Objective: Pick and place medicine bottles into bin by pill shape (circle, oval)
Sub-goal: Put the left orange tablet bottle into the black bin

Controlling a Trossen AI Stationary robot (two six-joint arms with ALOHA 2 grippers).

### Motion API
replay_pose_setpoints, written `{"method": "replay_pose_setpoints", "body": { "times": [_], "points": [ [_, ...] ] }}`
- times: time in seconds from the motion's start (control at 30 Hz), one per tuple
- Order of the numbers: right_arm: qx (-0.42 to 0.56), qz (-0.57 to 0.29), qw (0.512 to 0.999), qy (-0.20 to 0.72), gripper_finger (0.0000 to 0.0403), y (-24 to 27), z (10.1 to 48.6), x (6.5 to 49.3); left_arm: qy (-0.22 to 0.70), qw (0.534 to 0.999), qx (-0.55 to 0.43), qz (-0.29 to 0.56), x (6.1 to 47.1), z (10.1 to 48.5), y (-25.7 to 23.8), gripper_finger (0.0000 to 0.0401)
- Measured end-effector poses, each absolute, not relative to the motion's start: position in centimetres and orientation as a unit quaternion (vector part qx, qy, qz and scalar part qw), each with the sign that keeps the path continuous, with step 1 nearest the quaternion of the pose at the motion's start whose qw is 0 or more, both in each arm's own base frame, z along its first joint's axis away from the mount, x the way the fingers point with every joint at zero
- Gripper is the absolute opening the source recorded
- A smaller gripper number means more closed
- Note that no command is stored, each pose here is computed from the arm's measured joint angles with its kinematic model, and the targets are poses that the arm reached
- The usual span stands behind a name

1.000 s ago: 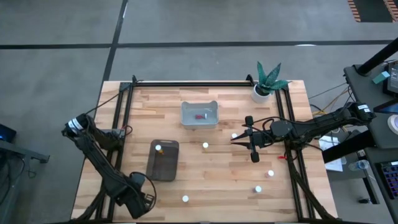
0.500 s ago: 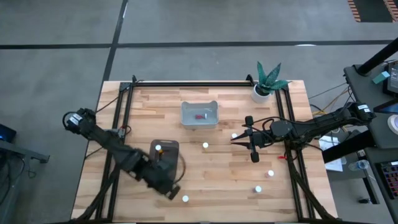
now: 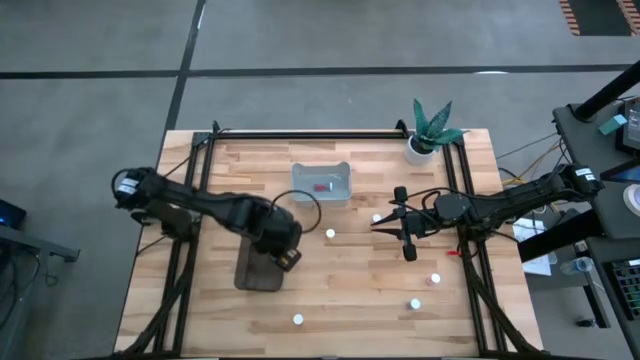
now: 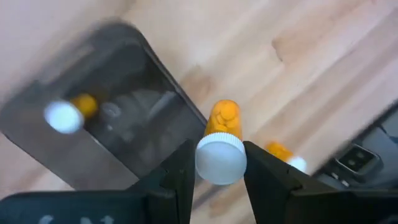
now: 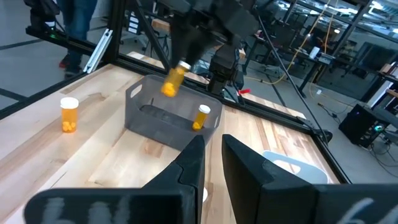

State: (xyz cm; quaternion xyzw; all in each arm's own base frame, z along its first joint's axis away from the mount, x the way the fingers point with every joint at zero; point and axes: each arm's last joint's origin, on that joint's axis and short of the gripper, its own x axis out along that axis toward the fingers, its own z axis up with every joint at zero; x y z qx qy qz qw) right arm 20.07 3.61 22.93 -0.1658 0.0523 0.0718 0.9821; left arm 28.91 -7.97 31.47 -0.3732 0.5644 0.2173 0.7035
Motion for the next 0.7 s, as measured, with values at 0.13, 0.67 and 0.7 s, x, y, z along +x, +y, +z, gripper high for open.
{"method": "replay_pose_setpoints", "body": {
  "times": [0.13, 0.67, 0.7],
  "points": [
    [-0.169, 0.072, 0.982, 0.052, 0.0047, 3.6, 22.9, 20.1, 0.562, 0.717, -0.351, 0.216, 29.3, 31.5, -6.5, 0.0099],
    [-0.17, 0.071, 0.981, 0.053, 0.0047, 3.6, 22.9, 20.1, 0.61, 0.698, -0.25, 0.279, 28.7, 27.4, -5.0, 0.0099],
    [-0.17, 0.071, 0.981, 0.054, 0.0047, 3.6, 22.9, 20.1, 0.614, 0.699, -0.238, 0.279, 28.7, 27.1, -5.0, 0.0099]
  ]
}}
